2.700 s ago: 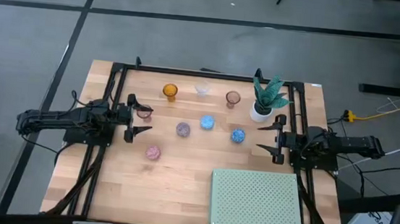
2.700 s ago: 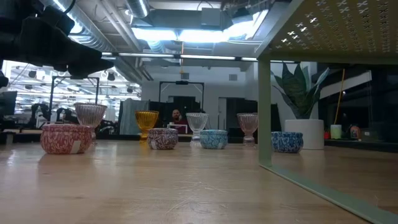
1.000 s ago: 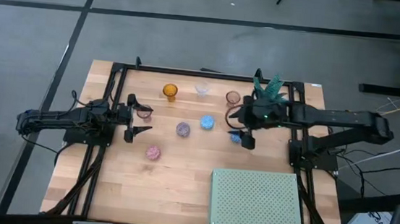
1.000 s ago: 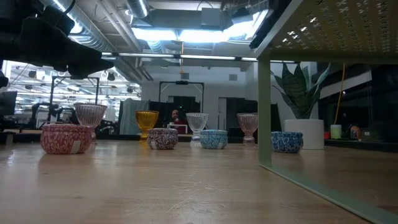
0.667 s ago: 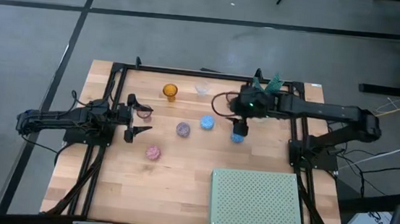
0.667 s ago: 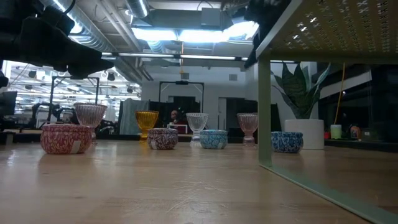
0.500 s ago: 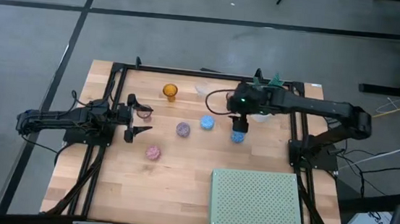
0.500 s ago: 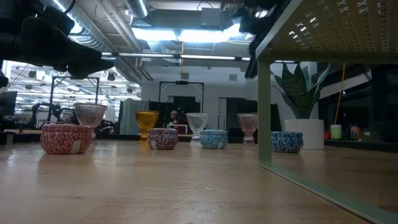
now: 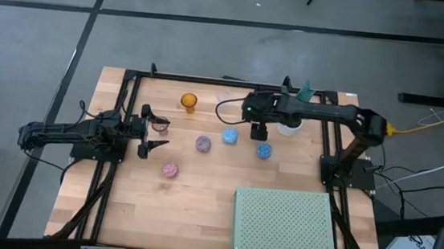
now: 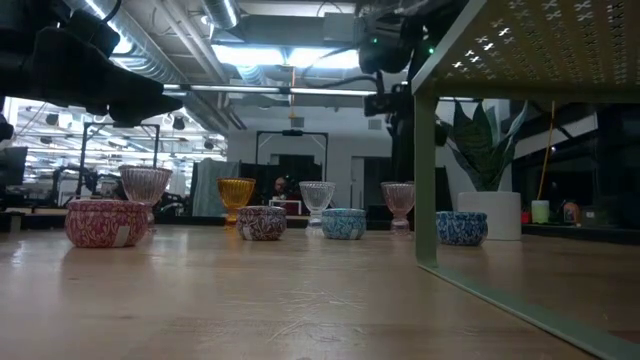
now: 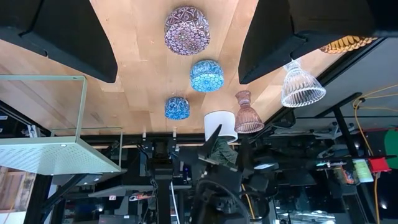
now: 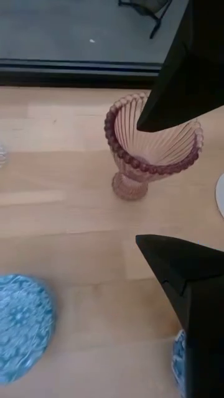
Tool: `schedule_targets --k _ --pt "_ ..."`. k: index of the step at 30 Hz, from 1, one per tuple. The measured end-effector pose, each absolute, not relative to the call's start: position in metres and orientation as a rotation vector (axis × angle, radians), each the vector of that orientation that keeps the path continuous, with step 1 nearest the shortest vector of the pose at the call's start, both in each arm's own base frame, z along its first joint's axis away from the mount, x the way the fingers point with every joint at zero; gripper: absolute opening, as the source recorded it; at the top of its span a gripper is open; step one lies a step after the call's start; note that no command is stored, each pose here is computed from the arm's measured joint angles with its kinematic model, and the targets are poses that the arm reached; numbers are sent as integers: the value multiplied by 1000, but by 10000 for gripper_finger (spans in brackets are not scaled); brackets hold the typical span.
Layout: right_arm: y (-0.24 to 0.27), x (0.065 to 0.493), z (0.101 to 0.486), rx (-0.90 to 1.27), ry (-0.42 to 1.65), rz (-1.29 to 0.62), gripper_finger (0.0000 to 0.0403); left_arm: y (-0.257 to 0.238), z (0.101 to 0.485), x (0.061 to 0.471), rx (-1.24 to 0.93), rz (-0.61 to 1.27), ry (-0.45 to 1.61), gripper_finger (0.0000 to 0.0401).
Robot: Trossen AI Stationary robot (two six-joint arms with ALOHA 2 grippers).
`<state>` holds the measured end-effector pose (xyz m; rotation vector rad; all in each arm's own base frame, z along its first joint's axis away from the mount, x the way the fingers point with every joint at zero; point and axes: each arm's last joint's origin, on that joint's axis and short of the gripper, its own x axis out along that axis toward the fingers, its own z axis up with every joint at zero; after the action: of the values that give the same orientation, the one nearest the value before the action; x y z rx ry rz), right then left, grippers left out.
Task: Pick & Place candle stick holders
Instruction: Put the top pink glass candle holder on the shelf
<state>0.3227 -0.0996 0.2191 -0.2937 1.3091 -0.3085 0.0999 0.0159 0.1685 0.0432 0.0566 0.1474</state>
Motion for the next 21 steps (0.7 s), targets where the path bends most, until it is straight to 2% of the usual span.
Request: schedule_targets --k 13,16,21 --pt "-111 324 200 -239 1374 -365 279 16 168 100 43 147 57 334" --pt "-111 324 198 -239 1378 -364 255 16 168 100 43 145 57 334" --pt "-112 324 196 -236 1387 -365 191 16 169 100 43 142 57 334"
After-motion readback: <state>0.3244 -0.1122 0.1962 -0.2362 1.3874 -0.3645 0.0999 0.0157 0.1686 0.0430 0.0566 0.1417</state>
